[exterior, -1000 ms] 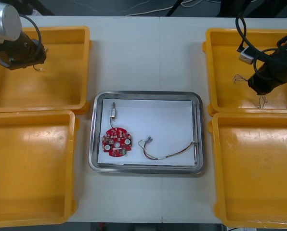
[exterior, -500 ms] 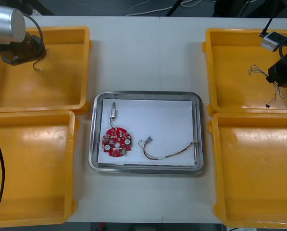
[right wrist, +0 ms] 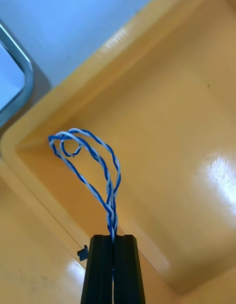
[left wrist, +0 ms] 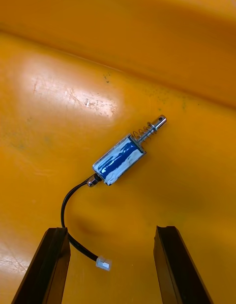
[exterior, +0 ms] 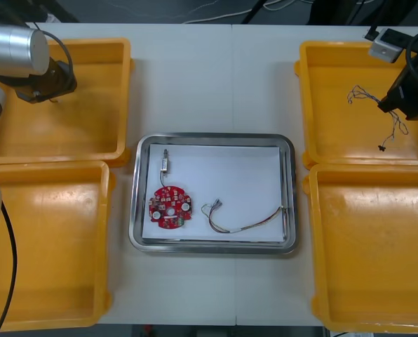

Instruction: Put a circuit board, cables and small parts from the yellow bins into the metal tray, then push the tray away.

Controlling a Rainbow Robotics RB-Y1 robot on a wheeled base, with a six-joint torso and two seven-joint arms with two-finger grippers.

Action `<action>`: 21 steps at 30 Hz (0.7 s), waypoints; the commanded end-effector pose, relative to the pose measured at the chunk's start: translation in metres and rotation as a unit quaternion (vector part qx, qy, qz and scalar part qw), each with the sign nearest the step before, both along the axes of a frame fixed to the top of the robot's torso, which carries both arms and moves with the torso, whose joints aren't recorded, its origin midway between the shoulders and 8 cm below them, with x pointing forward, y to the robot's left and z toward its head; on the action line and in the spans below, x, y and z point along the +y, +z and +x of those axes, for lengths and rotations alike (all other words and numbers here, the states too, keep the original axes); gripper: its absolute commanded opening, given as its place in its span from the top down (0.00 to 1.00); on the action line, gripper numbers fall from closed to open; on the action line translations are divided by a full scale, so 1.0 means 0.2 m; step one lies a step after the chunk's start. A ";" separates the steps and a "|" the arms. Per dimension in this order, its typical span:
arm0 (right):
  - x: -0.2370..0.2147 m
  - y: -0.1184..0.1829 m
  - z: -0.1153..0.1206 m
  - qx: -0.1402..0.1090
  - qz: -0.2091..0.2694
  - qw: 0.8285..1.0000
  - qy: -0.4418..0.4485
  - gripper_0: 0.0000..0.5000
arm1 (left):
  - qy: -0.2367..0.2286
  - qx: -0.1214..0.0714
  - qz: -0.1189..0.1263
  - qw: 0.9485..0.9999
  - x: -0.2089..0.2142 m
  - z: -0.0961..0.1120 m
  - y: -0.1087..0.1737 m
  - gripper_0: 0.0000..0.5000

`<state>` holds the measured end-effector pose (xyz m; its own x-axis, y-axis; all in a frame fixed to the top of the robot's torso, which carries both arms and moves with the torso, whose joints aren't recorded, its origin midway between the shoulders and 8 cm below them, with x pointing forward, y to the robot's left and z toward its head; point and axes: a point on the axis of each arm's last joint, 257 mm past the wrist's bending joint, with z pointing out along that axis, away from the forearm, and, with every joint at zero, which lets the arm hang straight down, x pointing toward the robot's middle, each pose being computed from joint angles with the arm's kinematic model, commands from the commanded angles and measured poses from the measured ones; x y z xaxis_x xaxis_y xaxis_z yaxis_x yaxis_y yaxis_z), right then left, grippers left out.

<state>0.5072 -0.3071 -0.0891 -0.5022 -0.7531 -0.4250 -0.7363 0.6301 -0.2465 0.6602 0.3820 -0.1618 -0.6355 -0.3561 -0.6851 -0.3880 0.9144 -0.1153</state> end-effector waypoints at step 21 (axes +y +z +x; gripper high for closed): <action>0.84 -0.14 -0.34 -0.060 -0.057 0.980 0.179 1.00 | -0.040 0.000 0.029 0.999 -0.06 0.04 0.02 0.00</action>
<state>0.4446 -0.1644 -0.1124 -0.2112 -0.9011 -0.3787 -0.8561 0.3575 -0.3731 0.6566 0.3806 -0.1757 -0.6557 -0.3569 -0.6654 -0.3899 0.9147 -0.1064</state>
